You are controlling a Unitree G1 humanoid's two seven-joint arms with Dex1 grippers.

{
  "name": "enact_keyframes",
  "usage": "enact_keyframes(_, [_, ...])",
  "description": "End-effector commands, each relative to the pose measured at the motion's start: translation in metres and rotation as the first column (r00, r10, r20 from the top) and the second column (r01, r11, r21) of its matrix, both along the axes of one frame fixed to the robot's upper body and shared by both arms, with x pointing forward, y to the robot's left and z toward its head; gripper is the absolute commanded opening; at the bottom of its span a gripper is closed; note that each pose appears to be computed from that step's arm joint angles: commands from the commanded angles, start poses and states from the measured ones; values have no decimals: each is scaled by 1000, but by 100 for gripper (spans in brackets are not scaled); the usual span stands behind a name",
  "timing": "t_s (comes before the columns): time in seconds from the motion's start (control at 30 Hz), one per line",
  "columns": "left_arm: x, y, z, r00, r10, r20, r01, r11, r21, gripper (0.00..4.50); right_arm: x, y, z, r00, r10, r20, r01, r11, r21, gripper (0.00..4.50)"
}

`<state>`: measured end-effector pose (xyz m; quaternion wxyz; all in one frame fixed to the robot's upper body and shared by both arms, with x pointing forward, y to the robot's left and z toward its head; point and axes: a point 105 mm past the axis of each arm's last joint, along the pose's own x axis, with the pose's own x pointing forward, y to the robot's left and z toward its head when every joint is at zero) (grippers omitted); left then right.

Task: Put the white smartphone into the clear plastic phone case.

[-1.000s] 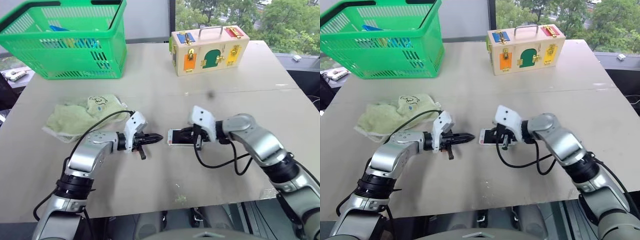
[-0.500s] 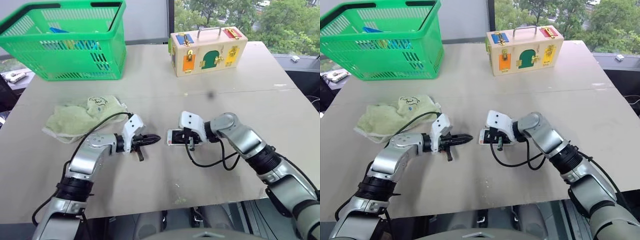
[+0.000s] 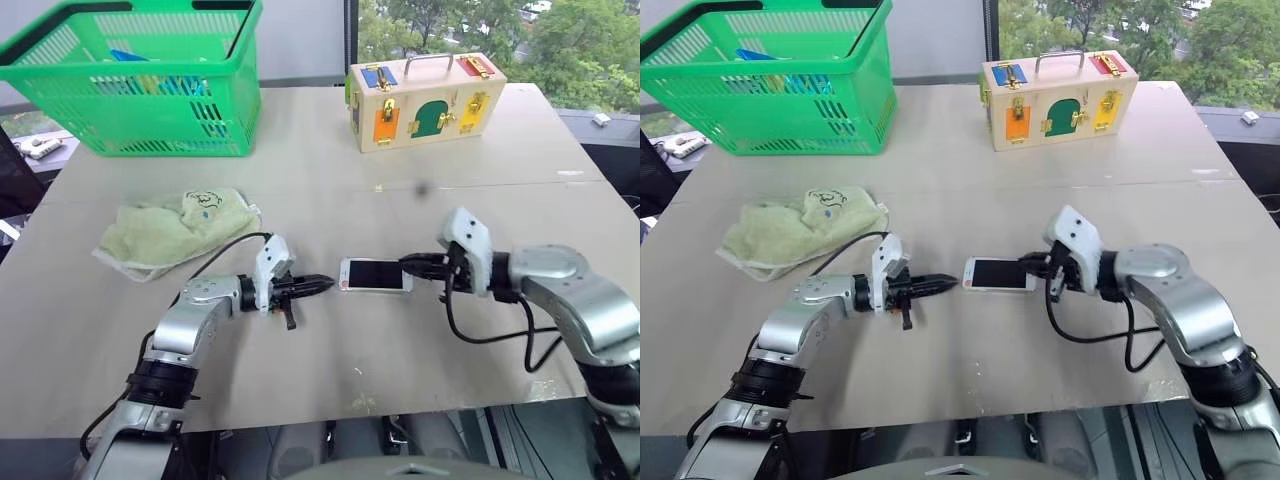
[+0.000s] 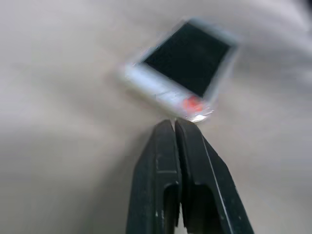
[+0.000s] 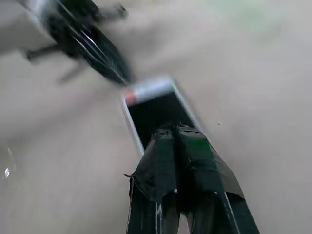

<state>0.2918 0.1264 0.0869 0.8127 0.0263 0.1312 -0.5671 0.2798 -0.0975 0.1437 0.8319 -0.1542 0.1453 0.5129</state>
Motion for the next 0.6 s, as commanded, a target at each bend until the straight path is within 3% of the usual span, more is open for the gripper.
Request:
enact_keyframes(0.03, [-7, -19, 23, 993, -106, 45, 108, 992, -57, 7, -9, -4, 10, 998, -15, 64, 14, 1000, 10, 0])
enact_keyframes(0.27, [22, -38, 5, 997, -38, 64, 34, 997, 62, 7, 11, -5, -3, 994, -80, 69, 83, 996, -42, 0])
enact_keyframes(0.6, [23, -42, -3, 996, -51, 71, 38, 985, 170, 7, 31, -4, -20, 996, -85, 15, 87, 988, -126, 0])
